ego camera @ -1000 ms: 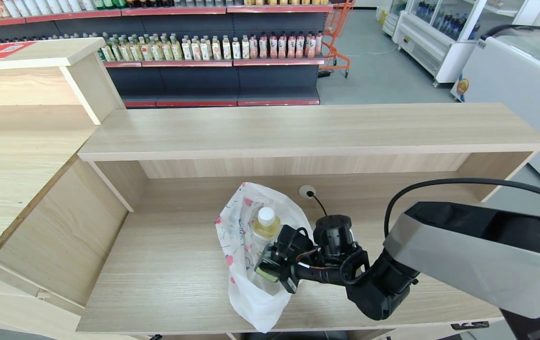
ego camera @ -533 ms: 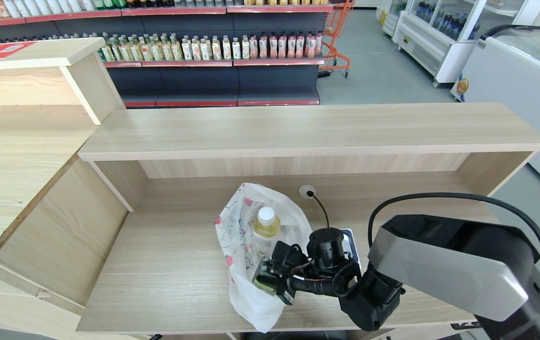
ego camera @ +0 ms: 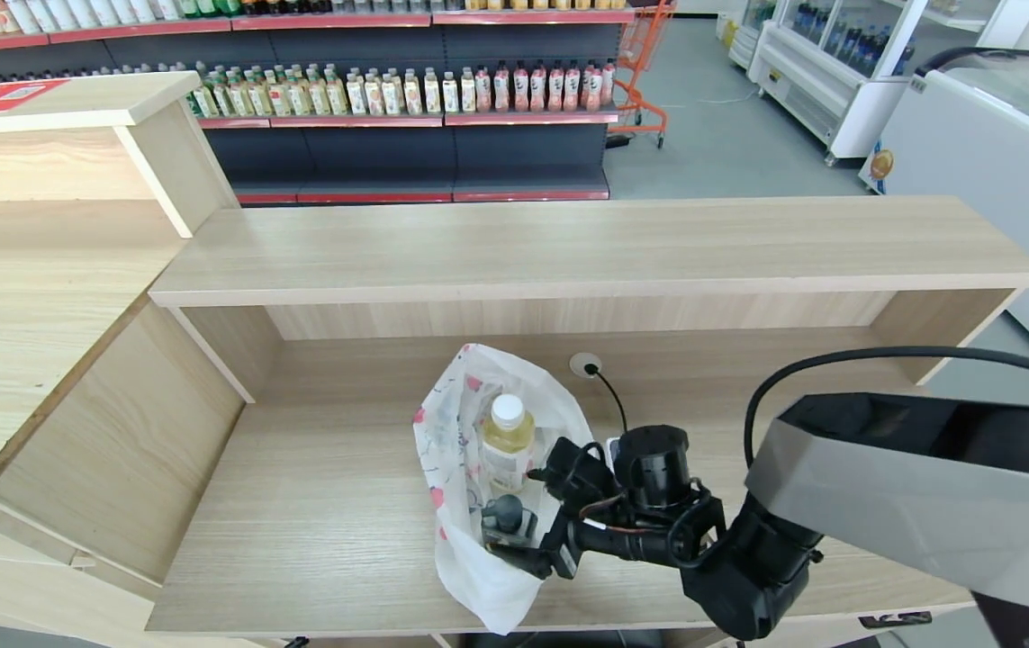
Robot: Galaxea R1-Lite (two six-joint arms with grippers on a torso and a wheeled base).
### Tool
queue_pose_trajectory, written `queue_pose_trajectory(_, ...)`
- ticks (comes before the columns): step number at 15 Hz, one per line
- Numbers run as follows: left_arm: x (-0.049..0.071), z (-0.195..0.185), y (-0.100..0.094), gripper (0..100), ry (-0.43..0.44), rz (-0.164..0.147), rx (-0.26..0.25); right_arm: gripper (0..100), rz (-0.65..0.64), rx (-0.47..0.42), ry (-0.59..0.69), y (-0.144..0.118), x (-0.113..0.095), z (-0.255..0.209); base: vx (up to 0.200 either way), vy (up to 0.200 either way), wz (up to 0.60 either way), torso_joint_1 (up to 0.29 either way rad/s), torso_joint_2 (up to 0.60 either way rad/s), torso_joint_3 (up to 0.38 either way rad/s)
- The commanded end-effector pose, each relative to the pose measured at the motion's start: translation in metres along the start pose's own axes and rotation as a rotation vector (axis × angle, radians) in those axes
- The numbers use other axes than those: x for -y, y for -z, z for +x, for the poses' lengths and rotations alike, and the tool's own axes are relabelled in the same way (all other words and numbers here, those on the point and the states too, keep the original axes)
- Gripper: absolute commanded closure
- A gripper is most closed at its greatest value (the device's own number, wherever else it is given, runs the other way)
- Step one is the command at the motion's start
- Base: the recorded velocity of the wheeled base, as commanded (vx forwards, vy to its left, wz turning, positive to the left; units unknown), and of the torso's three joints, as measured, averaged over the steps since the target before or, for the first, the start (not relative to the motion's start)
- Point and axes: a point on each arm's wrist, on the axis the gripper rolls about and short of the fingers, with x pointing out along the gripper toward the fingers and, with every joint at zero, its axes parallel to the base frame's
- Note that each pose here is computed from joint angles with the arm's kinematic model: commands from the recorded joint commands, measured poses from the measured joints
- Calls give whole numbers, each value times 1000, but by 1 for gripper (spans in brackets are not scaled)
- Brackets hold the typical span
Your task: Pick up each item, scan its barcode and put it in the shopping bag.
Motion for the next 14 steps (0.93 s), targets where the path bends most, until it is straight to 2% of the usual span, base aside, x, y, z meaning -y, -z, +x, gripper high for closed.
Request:
queue_pose_trajectory(1, 0, 0, 0, 0, 0, 0, 0, 0, 108, 87, 68, -43, 8, -49, 0, 0, 0, 0, 0, 0)
queue_pose_trajectory(3, 0, 0, 0, 0, 0, 0, 0, 0, 200, 95, 132, -57, 15, -88, 0, 0, 0, 0, 0, 0)
queue_pose_trajectory(6, 0, 0, 0, 0, 0, 0, -1, 0, 265, 72, 250, -57, 22, -154, 0, 0, 0, 0, 0, 0)
queue_pose_trajectory(9, 0, 0, 0, 0, 0, 0, 0, 0, 276, 139, 379, -79, 22, -211, 0, 0, 0, 0, 0, 0)
queue_pose_trajectory(10, 0, 0, 0, 0, 0, 0, 0, 0, 277, 151, 461, -89, 21, -237, 0, 0, 0, 0, 0, 0)
queue_pose_trajectory(11, 0, 0, 0, 0, 0, 0, 0, 0, 272, 148, 524, -94, 17, -254, 0, 0, 0, 0, 0, 0)
queue_pose_trajectory(12, 0, 0, 0, 0, 0, 0, 0, 0, 261, 129, 645, -98, 2, -280, 0, 0, 0, 0, 0, 0)
queue_pose_trajectory(14, 0, 0, 0, 0, 0, 0, 0, 0, 293, 62, 790, -80, -41, -320, 0, 0, 0, 0, 0, 0)
